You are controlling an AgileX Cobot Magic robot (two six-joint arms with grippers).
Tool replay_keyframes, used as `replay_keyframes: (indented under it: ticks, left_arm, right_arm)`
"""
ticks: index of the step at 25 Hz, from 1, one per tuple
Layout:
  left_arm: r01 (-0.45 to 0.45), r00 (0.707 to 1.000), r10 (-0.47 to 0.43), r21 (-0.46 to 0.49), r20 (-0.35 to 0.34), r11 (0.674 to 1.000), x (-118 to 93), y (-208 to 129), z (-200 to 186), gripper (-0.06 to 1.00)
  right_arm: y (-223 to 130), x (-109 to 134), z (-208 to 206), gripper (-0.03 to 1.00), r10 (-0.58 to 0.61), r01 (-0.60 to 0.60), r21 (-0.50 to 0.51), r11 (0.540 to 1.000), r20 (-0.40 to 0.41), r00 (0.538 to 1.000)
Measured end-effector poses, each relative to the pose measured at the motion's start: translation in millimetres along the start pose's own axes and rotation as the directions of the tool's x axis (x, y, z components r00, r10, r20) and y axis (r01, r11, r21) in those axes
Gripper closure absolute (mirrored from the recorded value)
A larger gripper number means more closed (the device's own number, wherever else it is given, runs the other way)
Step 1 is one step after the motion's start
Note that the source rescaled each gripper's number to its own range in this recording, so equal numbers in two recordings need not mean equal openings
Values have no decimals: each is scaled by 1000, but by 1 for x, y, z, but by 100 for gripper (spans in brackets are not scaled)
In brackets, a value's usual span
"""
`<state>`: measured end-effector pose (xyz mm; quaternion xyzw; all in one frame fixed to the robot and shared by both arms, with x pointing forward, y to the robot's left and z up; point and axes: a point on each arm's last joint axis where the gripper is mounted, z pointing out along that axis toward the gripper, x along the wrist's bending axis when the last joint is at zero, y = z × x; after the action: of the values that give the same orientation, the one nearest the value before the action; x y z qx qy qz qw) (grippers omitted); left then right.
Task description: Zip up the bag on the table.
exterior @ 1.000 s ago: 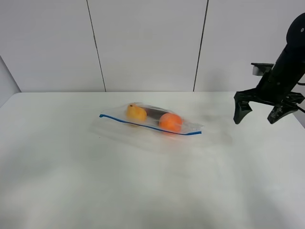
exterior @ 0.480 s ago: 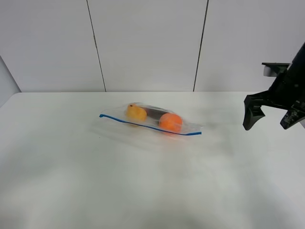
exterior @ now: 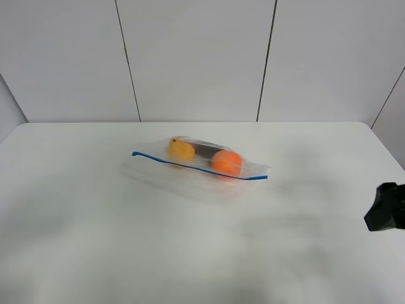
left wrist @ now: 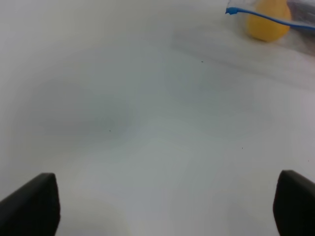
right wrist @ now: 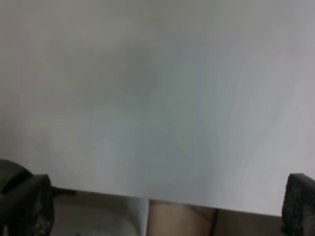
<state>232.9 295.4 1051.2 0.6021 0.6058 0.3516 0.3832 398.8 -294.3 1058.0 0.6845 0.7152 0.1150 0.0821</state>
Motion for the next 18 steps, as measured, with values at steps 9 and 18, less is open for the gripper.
replay_keyframes:
  ticks: [9, 18]
  left_arm:
    - [0, 1000, 0, 0, 0, 1000, 0, 0, 0, -6]
    - [0, 1000, 0, 0, 0, 1000, 0, 0, 0, -6]
  right_arm:
    - [-92, 4, -9, -3, -37, 45, -381, 923, 29, 999]
    - [-140, 7, -36, -3, -41, 68, -672, 738, 56, 998]
